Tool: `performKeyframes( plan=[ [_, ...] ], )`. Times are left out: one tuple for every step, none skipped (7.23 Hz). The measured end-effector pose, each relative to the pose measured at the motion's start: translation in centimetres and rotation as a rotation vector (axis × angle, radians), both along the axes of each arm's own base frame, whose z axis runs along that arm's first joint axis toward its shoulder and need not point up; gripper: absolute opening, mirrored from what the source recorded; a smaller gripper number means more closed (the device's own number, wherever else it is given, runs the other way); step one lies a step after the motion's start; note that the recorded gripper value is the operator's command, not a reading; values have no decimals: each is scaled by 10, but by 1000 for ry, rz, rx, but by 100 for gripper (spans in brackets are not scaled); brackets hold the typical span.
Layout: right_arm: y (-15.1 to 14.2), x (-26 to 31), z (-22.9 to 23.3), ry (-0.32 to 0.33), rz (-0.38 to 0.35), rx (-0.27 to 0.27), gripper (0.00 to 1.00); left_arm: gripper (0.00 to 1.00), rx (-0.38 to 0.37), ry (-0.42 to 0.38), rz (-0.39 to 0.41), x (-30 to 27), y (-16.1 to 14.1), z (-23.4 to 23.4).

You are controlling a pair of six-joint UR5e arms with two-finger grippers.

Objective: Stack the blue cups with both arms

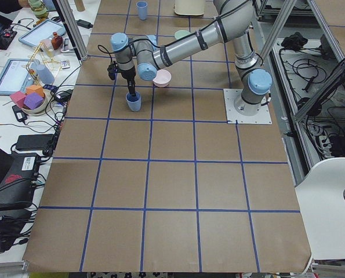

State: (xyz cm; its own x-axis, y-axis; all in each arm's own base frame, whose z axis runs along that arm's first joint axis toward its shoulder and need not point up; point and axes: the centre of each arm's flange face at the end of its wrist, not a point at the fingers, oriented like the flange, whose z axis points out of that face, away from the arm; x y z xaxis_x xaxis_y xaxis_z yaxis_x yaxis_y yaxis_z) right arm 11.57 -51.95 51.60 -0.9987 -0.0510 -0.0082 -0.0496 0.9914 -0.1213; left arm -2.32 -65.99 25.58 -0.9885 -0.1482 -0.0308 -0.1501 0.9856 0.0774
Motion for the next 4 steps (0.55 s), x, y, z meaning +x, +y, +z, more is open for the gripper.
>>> performKeyframes(
  plan=[
    [0, 0, 0, 2, 0, 0, 100, 0, 7, 1, 0, 0, 2, -4],
    [0, 0, 0, 3, 0, 0, 100, 0, 8, 1, 1, 0, 3, -5],
    [0, 0, 0, 4, -1, 0, 100, 0, 0, 0, 2, 0, 3, -1],
    [0, 0, 0, 4, -1, 0, 100, 0, -14, -3, -1, -3, 2, 7]
  ],
)
